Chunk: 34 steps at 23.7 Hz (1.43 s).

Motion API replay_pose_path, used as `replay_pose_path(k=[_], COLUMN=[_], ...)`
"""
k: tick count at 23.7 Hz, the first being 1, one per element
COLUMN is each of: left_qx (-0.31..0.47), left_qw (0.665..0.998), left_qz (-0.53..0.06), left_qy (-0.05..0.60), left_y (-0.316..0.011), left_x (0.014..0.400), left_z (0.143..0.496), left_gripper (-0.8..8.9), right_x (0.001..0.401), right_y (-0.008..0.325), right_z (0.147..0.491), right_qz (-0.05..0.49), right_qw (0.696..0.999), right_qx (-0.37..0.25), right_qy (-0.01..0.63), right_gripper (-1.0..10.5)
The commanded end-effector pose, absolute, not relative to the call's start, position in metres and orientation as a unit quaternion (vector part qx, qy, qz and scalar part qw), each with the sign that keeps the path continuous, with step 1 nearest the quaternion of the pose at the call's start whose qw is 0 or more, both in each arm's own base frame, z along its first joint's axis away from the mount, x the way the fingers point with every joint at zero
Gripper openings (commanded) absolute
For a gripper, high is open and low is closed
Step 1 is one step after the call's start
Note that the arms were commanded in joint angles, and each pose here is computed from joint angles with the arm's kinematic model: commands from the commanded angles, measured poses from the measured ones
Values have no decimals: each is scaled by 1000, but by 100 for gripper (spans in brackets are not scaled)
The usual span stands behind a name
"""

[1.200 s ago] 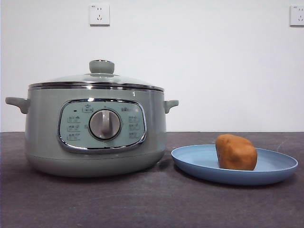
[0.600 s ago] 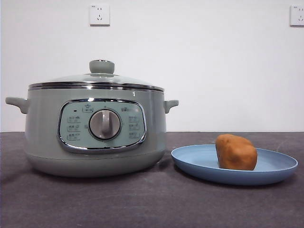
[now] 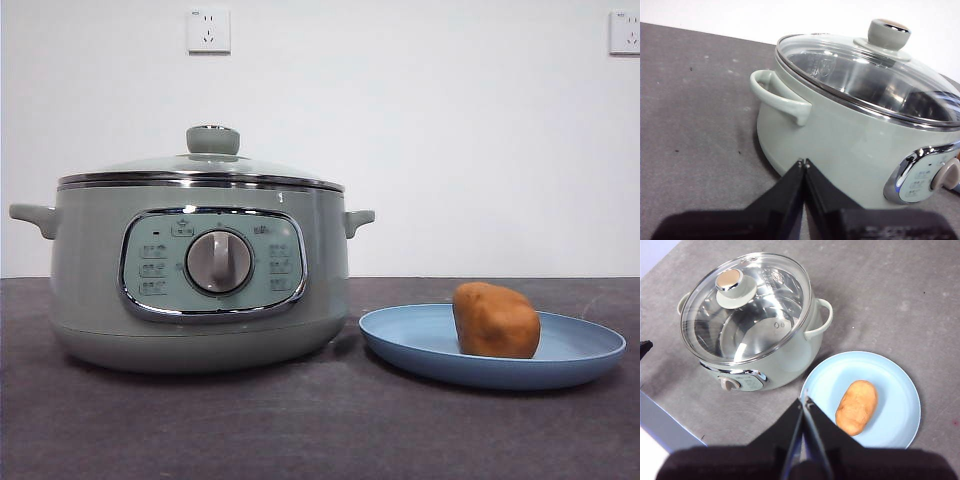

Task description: Take the potato out from the steamer,put the potato on the plate,close the lid

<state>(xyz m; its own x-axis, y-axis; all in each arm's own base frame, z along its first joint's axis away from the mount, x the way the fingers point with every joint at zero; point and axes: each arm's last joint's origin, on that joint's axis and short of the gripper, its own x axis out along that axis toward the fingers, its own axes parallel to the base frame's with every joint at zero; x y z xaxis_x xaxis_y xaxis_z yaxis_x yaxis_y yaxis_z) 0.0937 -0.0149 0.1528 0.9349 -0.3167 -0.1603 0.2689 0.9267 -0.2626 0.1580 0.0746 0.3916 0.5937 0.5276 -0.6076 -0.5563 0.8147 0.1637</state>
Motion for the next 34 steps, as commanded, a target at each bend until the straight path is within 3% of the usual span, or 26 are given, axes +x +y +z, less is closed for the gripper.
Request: replay_pose_path(k=[1,13,16,19,22,25,34], left_qx=[-124,-124,-124,-124,-124,-124,-124], left_qw=[975,976,976,976,976,976,976], left_qz=[-147,-147,-146,-147,-147,-147,-147], left_qy=[107,107,107,107,107,107,107], left_y=[-15,-15,-15,-15,-15,-15,-15], left_x=[94,94,94,94,94,94,94], left_z=[148,148,148,148,148,148,148], left_gripper=[-3,-3,-3,-3,-3,-3,-3], right_x=[157,154,144,131,124,121,112], right_y=[74,72,54,32,19,15,14], right_z=[393,394,402,398,364,305,201], right_qz=[304,301,282,226,180,162,156], right_qw=[894,894,917,955,977,985,985], right_qx=[-23,-22,-57,-39,-38,-26,52], right_qy=[328,331,276,189,108,53,44], right_gripper=[-1,-1,-1,-1,-1,-1,0])
